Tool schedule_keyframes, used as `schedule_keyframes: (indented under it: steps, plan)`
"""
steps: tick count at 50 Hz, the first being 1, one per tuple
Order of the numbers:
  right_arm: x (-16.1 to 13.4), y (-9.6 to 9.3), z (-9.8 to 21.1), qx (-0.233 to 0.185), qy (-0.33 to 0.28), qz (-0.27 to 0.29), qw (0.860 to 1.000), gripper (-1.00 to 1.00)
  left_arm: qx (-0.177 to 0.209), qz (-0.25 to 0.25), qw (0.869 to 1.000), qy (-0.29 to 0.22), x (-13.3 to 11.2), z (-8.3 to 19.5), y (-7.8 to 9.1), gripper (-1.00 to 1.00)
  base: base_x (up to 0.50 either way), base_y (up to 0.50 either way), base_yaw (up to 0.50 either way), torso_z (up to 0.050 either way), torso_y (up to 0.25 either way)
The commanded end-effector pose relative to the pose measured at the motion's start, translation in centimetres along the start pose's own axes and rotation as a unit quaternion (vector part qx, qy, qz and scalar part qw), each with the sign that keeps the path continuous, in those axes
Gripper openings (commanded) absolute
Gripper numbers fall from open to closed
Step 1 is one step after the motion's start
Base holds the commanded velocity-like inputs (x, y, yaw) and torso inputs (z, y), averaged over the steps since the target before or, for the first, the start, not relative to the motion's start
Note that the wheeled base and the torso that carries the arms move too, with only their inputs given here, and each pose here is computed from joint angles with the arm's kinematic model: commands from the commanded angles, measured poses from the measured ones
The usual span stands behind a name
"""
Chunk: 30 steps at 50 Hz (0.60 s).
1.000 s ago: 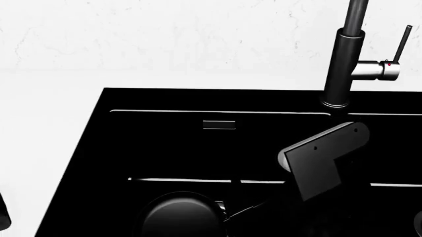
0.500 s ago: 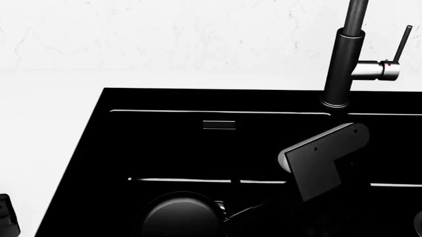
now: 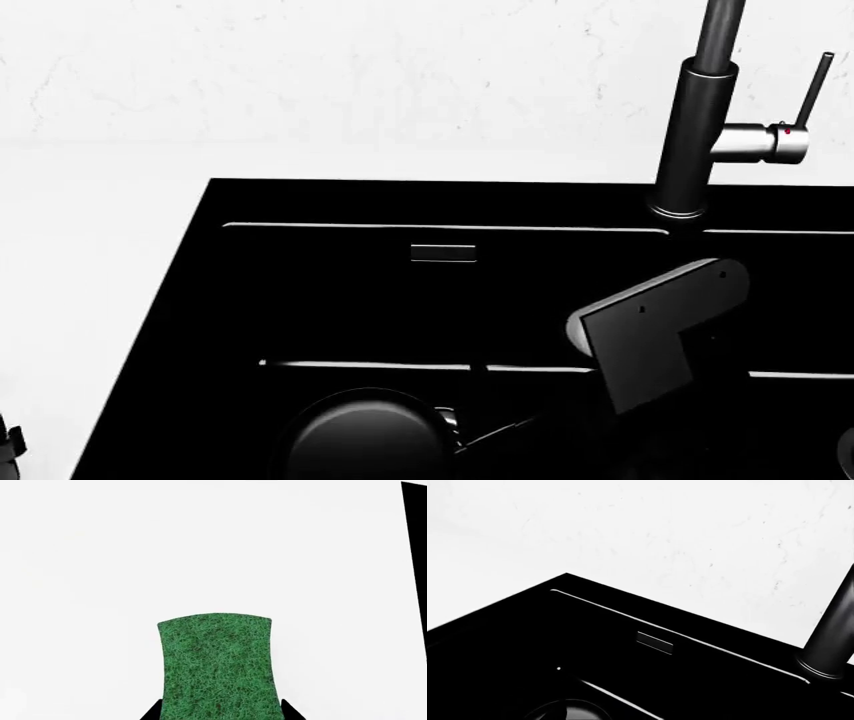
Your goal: Pick the pan and sponge and place them into the sink. Then turn on the water.
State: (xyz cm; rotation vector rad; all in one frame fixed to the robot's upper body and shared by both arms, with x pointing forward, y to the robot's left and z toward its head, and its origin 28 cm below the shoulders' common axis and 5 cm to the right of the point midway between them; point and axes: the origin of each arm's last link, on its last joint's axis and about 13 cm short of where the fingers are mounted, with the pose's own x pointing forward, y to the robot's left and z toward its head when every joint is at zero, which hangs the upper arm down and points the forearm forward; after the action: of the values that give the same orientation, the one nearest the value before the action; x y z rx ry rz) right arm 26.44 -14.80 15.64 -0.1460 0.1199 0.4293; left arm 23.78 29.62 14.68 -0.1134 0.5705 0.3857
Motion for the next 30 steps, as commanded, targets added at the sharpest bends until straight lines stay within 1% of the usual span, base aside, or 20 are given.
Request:
schedule_keyframes:
  steps: [1,5,7,10,12,15,17,21,25,26,30]
  plan:
    - [-0.1,-0.1,0.1,-0.001,-0.002,-0.002,1.000,1.00,0.006,-0.026,1.000,0.011,-0.2,-0.2,-0.6,-1.00,0.00,0.00,0.00,0.000,0.000]
    - [-0.1,-0.1,0.2,-0.002,-0.003,-0.005,1.000,1.00,0.010,-0.029,1.000,0.005,-0.2,0.1,-0.6,-1.00,0.00,0.00,0.00,0.000,0.000]
    - [-0.2,-0.2,0.3,-0.003,-0.004,-0.006,1.000,1.00,0.013,-0.033,0.999,-0.003,-0.5,0.5,-1.0,-1.00,0.00,0.00,0.00,0.000,0.000]
    - [-0.2,-0.3,0.5,-0.004,-0.006,-0.009,1.000,1.00,0.016,-0.040,0.999,-0.010,-0.7,0.8,-1.1,-1.00,0.00,0.00,0.00,0.000,0.000]
    - [-0.3,-0.3,0.7,-0.004,-0.006,-0.010,1.000,1.00,0.024,-0.049,0.998,-0.018,-0.9,1.3,-1.1,-1.00,0.00,0.00,0.00,0.000,0.000]
    - [-0.4,-0.5,1.0,-0.004,-0.009,-0.014,1.000,1.00,0.028,-0.062,0.997,-0.034,-1.5,2.1,-1.6,-1.00,0.00,0.00,0.00,0.000,0.000]
    - [-0.6,-0.5,1.2,-0.004,-0.011,-0.017,1.000,1.00,0.028,-0.071,0.995,-0.059,-1.8,2.7,-1.9,-1.00,0.00,0.00,0.00,0.000,0.000]
    - [-1.2,-0.7,1.5,-0.004,-0.014,-0.026,1.000,1.00,0.045,-0.102,0.992,-0.062,-2.7,2.8,-2.7,-1.00,0.00,0.00,0.00,0.000,0.000]
    - [-1.5,-0.8,1.8,-0.005,-0.013,-0.032,0.999,1.00,0.059,-0.119,0.988,-0.073,-3.0,3.2,-3.2,-1.00,0.00,0.00,0.00,0.000,0.000]
    - [-1.8,-0.8,2.0,-0.002,-0.013,-0.033,0.999,1.00,0.064,-0.130,0.987,-0.072,-3.1,3.2,-3.6,-1.00,0.00,0.00,0.00,0.000,0.000]
    - [-2.4,-1.0,2.2,0.005,-0.015,-0.044,0.999,1.00,0.086,-0.146,0.982,-0.087,-3.3,4.0,-4.4,-1.00,0.00,0.00,0.00,0.000,0.000]
